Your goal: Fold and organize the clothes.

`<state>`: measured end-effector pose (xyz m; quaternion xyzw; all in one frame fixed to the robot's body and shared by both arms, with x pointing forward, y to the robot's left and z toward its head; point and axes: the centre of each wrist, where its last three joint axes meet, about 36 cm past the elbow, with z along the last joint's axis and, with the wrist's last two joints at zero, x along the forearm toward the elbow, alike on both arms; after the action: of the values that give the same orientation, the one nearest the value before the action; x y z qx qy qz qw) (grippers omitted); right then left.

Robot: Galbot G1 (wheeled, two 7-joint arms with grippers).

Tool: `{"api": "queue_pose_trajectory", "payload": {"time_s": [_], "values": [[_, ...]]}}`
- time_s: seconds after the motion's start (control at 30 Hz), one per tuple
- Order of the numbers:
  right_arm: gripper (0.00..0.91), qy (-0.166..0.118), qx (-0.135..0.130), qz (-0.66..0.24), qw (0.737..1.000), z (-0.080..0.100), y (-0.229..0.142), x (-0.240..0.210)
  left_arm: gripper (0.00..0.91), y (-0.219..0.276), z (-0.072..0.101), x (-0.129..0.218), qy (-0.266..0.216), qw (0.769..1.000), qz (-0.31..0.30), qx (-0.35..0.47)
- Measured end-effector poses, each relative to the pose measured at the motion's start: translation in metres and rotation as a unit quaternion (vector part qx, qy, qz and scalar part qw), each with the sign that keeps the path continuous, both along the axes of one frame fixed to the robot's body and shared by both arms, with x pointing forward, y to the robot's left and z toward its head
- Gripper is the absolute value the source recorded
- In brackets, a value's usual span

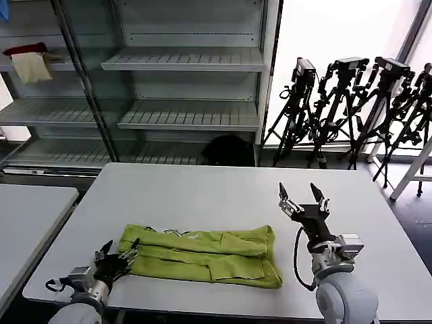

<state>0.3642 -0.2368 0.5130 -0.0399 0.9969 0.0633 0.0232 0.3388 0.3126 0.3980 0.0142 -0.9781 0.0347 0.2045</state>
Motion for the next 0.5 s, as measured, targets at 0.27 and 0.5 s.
{"api": "queue_pose_trajectory", "payload": {"time_s": [0.27,0.5], "values": [[0.907,-0.001,0.006,-0.015,1.0,0.0,-0.008,0.006,0.0,-0.004,-0.006,-0.002,0.005,1.0,0.002,-0.008],[0.907,0.017,-0.008,-0.038,0.999,-0.008,-0.017,0.011,0.0,-0.01,-0.012,-0.006,0.004,1.0,-0.004,-0.018]]}}
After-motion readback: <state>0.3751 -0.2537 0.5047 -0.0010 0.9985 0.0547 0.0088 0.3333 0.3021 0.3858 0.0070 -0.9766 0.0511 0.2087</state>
